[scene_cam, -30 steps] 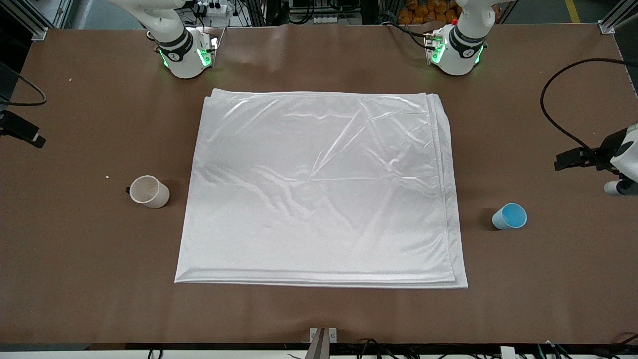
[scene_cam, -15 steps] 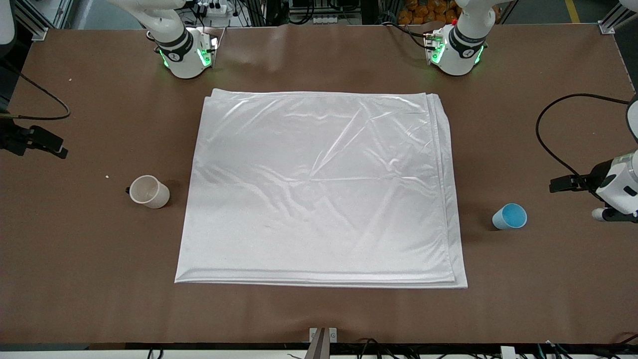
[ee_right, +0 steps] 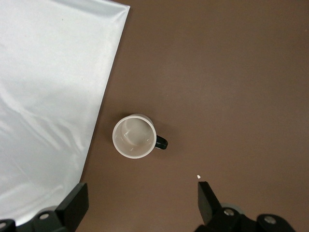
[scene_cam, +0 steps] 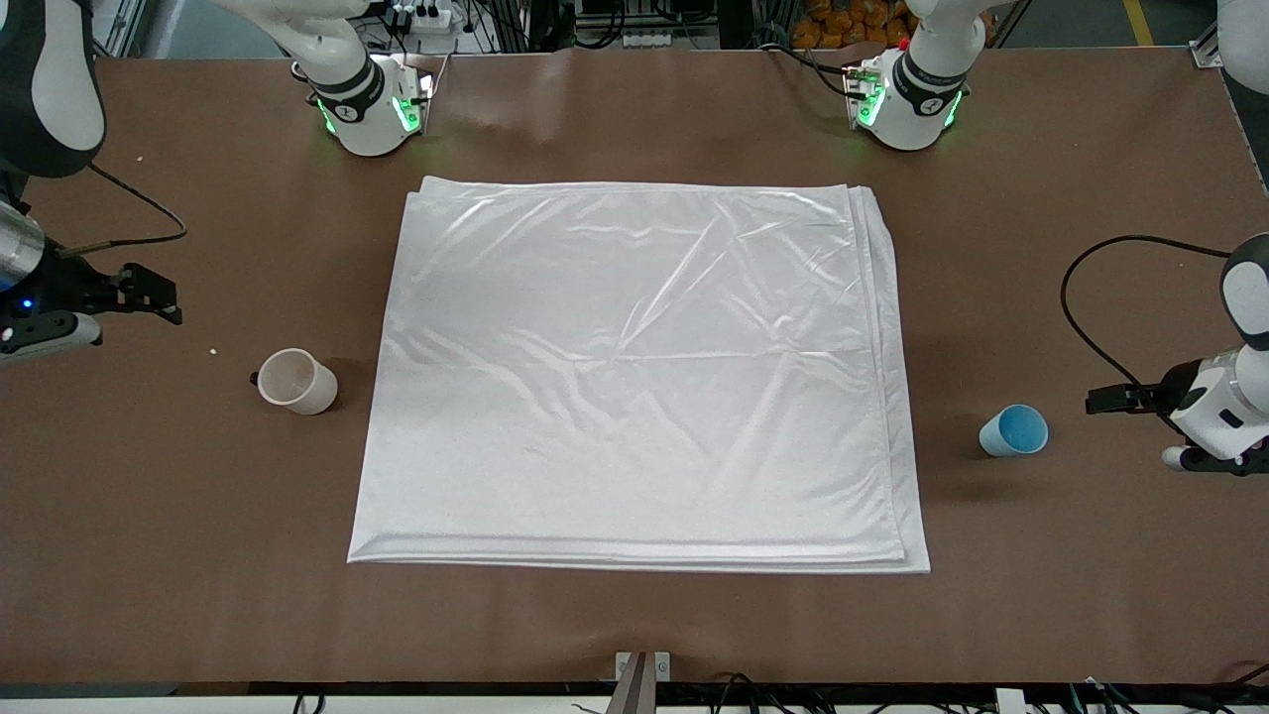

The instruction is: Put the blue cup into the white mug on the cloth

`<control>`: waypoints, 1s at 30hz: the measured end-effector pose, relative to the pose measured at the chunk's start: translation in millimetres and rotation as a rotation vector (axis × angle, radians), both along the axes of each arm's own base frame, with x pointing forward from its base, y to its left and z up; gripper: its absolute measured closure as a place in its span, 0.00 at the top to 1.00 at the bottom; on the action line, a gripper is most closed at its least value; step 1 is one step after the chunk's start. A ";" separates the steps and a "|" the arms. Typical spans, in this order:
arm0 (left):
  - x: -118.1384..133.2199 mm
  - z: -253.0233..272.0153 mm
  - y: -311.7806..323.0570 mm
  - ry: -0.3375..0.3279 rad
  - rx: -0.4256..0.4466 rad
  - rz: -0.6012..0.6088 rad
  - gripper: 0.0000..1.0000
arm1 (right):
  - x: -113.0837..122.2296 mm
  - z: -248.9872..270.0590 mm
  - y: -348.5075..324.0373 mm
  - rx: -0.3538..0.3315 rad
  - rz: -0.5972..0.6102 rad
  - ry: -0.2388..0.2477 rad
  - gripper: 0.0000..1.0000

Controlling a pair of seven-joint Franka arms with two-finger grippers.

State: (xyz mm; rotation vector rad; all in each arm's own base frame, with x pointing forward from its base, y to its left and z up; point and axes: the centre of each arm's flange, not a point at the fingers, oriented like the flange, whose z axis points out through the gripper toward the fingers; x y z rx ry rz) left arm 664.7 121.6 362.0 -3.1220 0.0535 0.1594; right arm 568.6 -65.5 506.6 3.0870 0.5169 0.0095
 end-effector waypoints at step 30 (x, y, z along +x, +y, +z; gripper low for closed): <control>14.9 -130.4 -20.4 0.041 -0.045 -0.031 1.00 | 11.4 -91.8 -13.0 0.025 0.520 0.088 1.00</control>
